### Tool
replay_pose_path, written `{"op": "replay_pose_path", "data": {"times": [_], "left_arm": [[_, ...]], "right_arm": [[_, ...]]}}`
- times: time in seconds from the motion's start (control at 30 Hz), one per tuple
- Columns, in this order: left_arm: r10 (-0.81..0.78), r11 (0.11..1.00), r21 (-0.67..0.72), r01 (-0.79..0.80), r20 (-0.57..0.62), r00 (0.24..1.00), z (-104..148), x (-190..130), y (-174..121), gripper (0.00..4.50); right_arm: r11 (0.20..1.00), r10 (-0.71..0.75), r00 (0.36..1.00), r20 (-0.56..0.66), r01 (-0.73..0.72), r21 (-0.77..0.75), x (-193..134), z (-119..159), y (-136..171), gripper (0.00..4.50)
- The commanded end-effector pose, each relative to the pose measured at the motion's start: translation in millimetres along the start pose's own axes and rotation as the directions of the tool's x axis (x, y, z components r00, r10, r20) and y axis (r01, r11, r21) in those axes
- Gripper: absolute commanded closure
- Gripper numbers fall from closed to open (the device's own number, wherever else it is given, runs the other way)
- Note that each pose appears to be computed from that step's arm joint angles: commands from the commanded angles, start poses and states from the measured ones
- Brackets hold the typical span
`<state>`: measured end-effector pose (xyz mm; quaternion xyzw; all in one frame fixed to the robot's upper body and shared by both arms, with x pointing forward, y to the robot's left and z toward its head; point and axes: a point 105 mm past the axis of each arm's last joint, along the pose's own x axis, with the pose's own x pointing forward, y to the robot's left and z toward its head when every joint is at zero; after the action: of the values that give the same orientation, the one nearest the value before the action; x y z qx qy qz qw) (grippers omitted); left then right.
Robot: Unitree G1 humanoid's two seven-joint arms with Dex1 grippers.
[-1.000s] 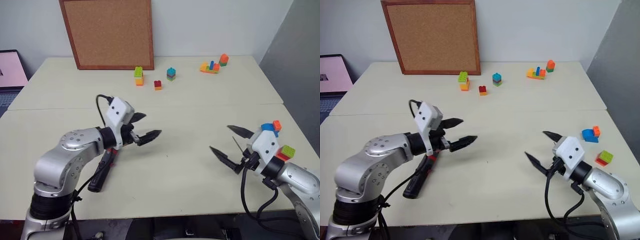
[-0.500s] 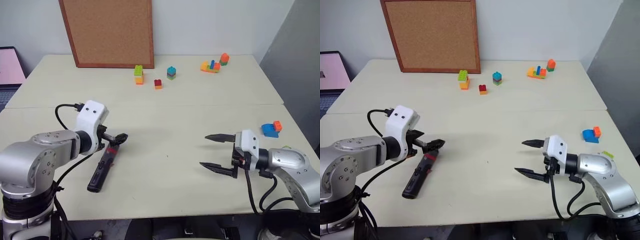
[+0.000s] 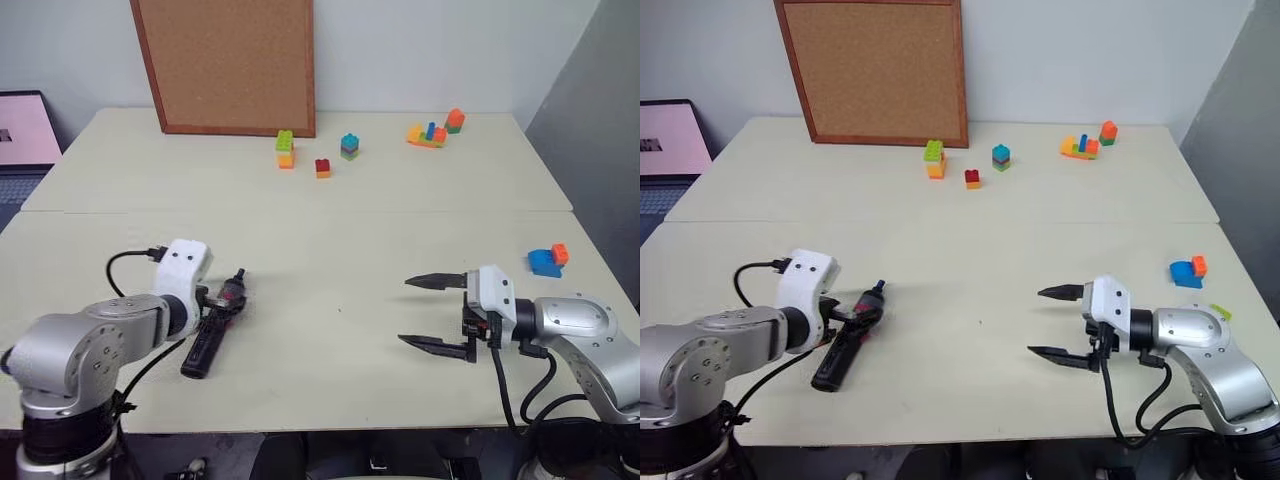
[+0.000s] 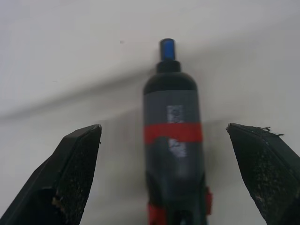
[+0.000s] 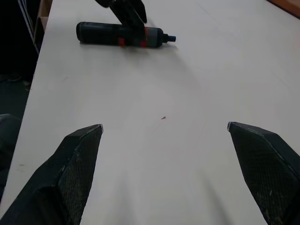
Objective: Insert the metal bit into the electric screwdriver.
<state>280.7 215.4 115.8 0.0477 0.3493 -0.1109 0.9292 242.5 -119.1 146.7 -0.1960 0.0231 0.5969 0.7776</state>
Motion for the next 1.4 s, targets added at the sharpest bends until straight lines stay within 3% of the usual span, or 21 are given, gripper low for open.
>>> {"op": "replay_pose_path", "data": {"times": [0.03,0.37,0.77,0.8,1.17,1.3,1.4], "left_arm": [[-0.012,1.0,-0.002,0.012,0.02,1.0,13,3,-4,0.0],[0.013,1.0,0.001,-0.013,-0.069,0.998,7,11,1,0.0],[-0.011,0.998,-0.057,0.006,-0.094,0.995,20,29,-6,0.0],[-0.015,0.998,-0.056,0.009,-0.102,0.995,19,29,-7,0.37],[-0.007,0.998,-0.061,-0.002,-0.148,0.989,7,26,-2,2.67],[-0.027,0.999,-0.02,0.025,-0.11,0.994,19,23,-9,2.84],[-0.136,0.99,0.035,0.137,-0.028,0.99,41,17,-33,2.84]], "right_arm": [[0.999,0.016,1.0,0.023,-0.015,-0.05,0,16,1,0.01],[0.999,0.011,1.0,0.013,-0.01,-0.047,-2,20,-2,0.01],[0.999,0.01,1.0,0.01,-0.009,-0.044,-1,22,2,0.01],[0.999,0.01,1.0,0.01,-0.01,-0.044,-1,23,2,0.0],[0.999,0.005,1.0,0.006,-0.005,-0.049,-1,24,1,0.0],[0.999,0.009,1.0,0.012,-0.008,-0.048,-2,26,1,0.0],[0.999,0.003,0.999,0.037,-0.002,-0.037,-3,35,-1,0.0]]}}
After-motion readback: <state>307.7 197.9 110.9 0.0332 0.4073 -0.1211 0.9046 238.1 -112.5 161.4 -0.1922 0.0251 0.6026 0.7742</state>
